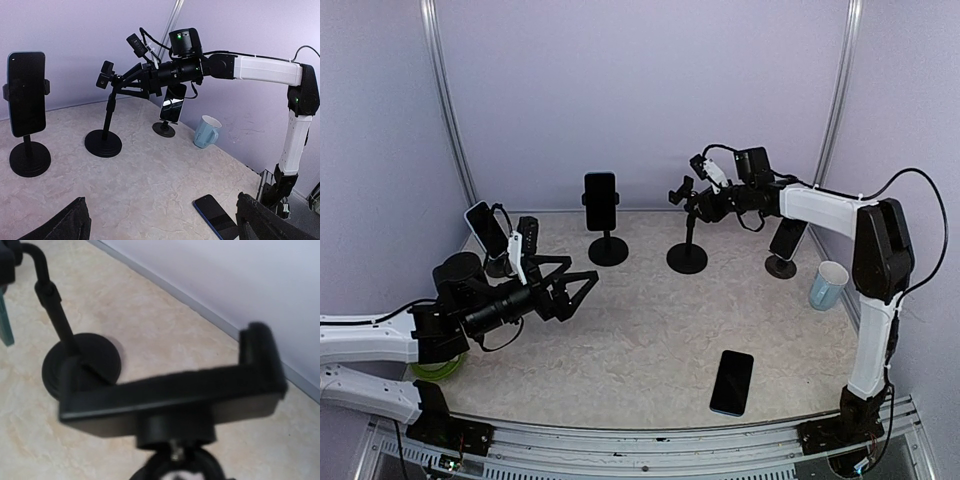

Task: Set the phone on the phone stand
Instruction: Pick up the phone stand at the center of the board, then adjust the phone stand at the center of the board.

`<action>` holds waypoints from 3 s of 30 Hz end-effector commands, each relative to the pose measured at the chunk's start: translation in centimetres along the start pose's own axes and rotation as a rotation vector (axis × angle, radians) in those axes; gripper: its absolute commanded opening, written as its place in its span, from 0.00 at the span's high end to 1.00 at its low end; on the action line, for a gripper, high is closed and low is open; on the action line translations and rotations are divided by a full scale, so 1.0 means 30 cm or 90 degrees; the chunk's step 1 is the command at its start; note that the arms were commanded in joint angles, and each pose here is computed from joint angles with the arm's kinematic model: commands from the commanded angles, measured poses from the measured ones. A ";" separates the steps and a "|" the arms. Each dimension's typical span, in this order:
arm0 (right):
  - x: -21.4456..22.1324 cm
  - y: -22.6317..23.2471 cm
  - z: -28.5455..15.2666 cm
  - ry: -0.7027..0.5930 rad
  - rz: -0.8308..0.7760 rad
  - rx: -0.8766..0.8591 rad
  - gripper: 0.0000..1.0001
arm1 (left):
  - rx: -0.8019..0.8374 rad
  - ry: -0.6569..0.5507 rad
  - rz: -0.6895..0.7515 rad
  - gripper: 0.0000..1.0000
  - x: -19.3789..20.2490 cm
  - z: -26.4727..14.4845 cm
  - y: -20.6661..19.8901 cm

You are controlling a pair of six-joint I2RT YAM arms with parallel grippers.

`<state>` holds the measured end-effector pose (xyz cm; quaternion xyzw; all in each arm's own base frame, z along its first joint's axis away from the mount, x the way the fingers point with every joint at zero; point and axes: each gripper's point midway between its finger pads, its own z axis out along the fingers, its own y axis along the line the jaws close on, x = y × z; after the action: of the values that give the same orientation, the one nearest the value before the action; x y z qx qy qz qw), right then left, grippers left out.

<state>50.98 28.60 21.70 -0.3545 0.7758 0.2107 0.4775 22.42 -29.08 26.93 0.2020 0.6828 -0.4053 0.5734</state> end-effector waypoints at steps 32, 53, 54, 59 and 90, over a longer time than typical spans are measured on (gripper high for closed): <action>-0.083 0.086 -0.048 -0.043 -0.094 -0.083 1.00 | 0.011 0.009 0.004 0.01 0.053 -0.020 -0.018; -0.092 0.669 -0.401 -0.094 -0.197 -0.418 1.00 | 0.184 0.023 0.154 0.01 0.034 -0.036 -0.193; -0.092 0.702 -0.418 -0.096 -0.205 -0.433 1.00 | 0.186 0.020 0.160 0.01 0.031 -0.038 -0.196; -0.076 0.863 -0.502 -0.101 -0.244 -0.501 1.00 | 0.188 0.017 0.178 0.02 0.020 -0.017 -0.203; -0.010 1.097 -0.522 -0.070 -0.277 -0.558 1.00 | 0.309 0.061 0.214 0.48 0.077 0.105 -0.346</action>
<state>17.64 39.47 26.42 -0.6623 0.5253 0.4205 0.3297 16.58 -37.39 26.31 0.4531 0.5736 -0.4366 0.5245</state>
